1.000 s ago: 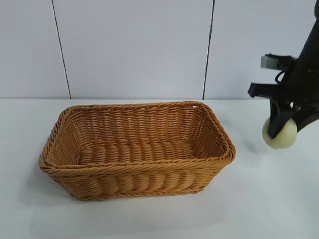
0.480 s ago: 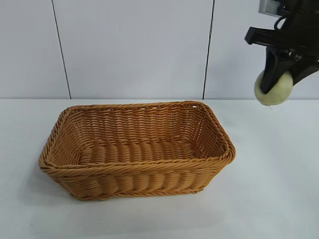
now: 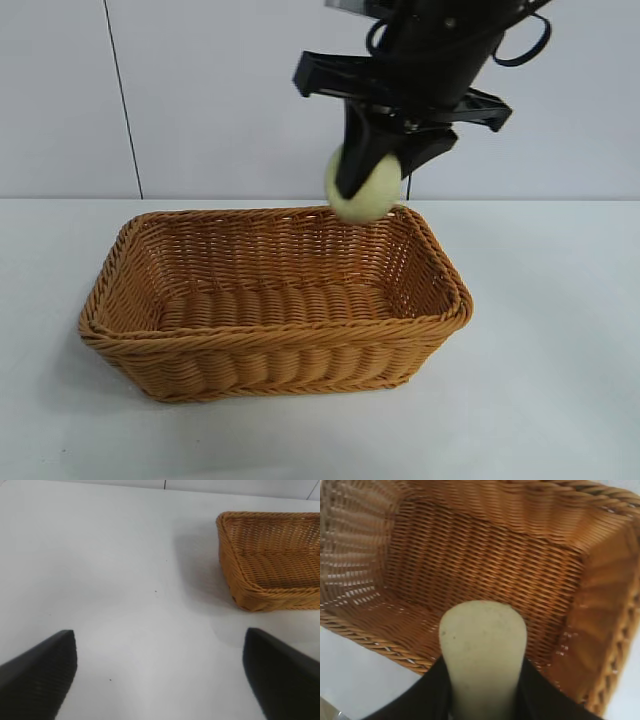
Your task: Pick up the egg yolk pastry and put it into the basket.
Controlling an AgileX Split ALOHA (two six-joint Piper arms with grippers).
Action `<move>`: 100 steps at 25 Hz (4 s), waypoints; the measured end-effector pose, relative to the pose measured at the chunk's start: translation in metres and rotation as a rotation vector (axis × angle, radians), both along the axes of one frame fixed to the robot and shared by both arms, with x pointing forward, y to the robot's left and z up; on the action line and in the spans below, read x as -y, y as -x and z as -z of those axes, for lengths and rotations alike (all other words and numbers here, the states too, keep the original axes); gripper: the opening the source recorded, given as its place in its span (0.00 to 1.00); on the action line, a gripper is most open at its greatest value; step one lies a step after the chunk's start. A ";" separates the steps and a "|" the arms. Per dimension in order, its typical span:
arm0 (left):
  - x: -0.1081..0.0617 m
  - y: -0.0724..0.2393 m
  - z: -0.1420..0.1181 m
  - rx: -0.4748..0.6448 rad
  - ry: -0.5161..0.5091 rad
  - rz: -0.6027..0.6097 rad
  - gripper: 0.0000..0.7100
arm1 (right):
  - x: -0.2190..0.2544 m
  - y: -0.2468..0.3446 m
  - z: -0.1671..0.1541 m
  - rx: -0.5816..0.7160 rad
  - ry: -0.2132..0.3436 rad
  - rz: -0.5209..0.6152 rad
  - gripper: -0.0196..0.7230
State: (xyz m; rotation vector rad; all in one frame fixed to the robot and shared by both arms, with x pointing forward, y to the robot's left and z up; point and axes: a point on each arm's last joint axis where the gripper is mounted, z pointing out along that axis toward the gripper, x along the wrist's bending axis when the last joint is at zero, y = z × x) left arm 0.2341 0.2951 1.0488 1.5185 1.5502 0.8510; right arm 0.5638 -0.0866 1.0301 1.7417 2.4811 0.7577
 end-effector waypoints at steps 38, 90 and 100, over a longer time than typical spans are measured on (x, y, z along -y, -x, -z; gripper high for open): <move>0.000 0.000 0.000 0.000 0.000 0.000 0.98 | 0.022 -0.070 -0.015 -0.022 0.280 0.102 0.88; 0.000 0.000 0.000 0.000 -0.001 0.000 0.98 | 0.215 0.222 -0.008 0.047 0.272 0.429 0.88; 0.000 0.000 0.000 0.000 -0.001 0.000 0.98 | 0.212 0.285 -0.021 0.490 0.190 0.426 0.88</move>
